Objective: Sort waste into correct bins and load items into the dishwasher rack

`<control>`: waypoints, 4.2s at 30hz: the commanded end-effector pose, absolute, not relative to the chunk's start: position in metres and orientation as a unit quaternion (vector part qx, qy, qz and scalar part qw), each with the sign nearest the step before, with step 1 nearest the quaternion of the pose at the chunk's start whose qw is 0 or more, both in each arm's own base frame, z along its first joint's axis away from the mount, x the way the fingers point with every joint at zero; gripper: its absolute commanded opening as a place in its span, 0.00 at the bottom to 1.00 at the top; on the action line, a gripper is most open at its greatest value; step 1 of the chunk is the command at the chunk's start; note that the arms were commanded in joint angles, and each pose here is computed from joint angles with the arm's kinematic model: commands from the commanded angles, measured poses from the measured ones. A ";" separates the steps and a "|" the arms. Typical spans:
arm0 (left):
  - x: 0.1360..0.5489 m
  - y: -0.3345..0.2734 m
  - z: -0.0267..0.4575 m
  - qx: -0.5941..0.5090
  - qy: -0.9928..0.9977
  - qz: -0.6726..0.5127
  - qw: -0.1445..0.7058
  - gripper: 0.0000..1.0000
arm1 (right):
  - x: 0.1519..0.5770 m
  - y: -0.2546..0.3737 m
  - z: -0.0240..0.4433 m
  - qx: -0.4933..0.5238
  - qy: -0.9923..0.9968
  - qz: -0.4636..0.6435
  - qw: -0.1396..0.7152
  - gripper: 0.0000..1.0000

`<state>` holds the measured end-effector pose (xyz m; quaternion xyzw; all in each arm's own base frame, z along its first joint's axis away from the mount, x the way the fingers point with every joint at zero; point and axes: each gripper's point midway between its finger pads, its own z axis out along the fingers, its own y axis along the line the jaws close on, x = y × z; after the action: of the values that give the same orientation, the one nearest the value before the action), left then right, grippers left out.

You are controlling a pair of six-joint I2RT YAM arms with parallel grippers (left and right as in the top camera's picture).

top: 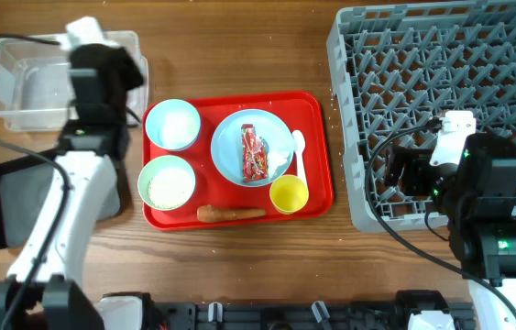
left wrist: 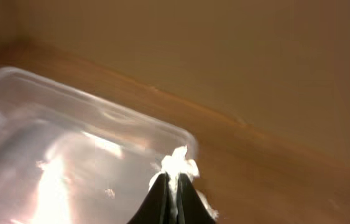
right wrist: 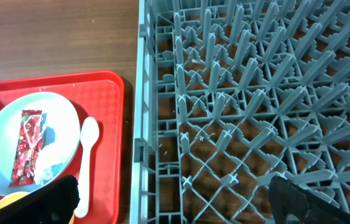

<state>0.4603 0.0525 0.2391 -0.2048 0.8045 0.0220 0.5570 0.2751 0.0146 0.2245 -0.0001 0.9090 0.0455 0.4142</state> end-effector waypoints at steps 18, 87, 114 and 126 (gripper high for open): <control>0.469 0.009 0.203 -0.105 0.853 0.001 0.512 0.77 | 0.277 0.011 0.232 -0.001 0.906 0.036 0.423 1.00; 0.478 0.037 0.179 -0.154 0.853 -0.111 0.486 0.61 | 0.275 0.011 0.230 0.000 0.908 0.037 0.418 1.00; 0.349 -0.248 0.011 0.141 0.958 -0.148 0.199 0.06 | 0.274 0.011 0.229 0.000 0.909 0.036 0.415 1.00; 0.437 -0.079 0.178 -0.060 0.894 -0.086 0.435 0.04 | 0.274 0.011 0.229 0.000 0.909 0.036 0.415 1.00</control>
<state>0.4137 -0.1558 0.1272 0.0222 0.9252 -0.1419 0.3513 0.2722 0.0146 0.2215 0.0003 0.9126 0.0454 0.4064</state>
